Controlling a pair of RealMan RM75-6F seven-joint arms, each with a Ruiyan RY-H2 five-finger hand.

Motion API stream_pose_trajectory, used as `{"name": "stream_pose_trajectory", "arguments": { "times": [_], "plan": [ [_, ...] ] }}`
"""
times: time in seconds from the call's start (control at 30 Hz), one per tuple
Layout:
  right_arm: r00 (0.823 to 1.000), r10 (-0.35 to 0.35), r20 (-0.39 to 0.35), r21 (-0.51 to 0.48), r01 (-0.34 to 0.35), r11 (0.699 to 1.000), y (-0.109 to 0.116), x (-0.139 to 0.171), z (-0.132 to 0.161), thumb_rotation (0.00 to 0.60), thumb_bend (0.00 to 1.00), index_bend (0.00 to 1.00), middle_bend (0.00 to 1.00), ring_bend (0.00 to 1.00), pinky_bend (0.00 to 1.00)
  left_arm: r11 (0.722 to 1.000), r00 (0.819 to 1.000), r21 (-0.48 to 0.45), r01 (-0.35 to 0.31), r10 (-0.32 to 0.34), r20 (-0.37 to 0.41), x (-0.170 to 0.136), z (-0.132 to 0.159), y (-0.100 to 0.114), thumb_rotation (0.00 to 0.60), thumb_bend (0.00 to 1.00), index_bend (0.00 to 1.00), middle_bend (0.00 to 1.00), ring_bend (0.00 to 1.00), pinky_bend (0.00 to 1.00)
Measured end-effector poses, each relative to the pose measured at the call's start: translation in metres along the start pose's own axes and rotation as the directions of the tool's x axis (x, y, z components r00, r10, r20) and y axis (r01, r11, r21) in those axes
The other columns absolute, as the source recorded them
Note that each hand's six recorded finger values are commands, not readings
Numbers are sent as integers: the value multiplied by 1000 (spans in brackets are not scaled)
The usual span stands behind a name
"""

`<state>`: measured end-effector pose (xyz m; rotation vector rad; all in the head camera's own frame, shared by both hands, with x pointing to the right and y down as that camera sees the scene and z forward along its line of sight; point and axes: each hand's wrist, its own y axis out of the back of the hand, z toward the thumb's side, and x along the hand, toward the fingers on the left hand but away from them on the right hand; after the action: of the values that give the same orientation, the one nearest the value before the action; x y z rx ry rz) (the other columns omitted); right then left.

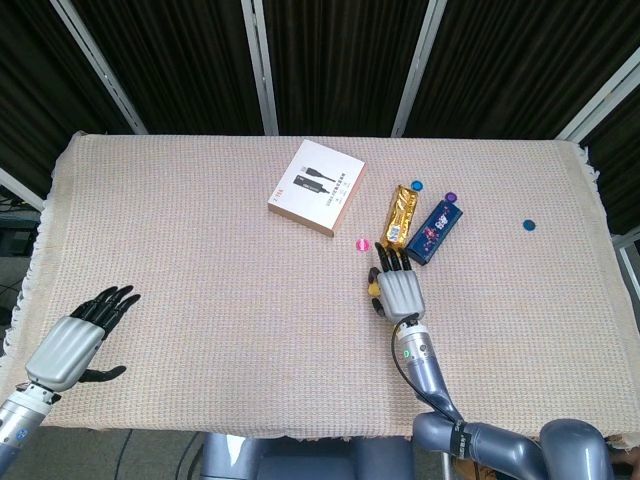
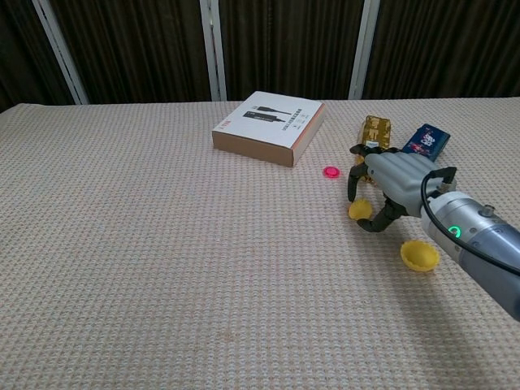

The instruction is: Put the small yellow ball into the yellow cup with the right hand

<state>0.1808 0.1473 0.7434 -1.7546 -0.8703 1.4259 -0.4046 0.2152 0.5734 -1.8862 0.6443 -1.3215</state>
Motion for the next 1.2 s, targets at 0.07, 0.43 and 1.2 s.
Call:
{"name": "stream_pose_trajectory", "arguments": {
  "times": [0.07, 0.43, 1.2],
  "plan": [
    [1000, -1, 0, -3, 1, 1000, 0, 0, 0, 600, 258, 447, 0, 0, 0, 1000, 1000, 0, 0, 0, 0, 0, 0, 0, 600, 0, 0, 0, 0, 207],
    [1000, 0, -2, 0, 0, 1000, -1, -4, -1, 600, 283, 450, 0, 0, 0, 1000, 1000, -4, 2, -2, 4, 0, 0, 0, 600, 0, 0, 0, 0, 207],
    [1000, 16, 4, -6, -16, 1000, -4, -7, -16, 600, 338, 394, 0, 0, 0, 1000, 1000, -11, 12, -12, 10, 1, 2, -1, 600, 0, 0, 0, 0, 207]
  ]
}}
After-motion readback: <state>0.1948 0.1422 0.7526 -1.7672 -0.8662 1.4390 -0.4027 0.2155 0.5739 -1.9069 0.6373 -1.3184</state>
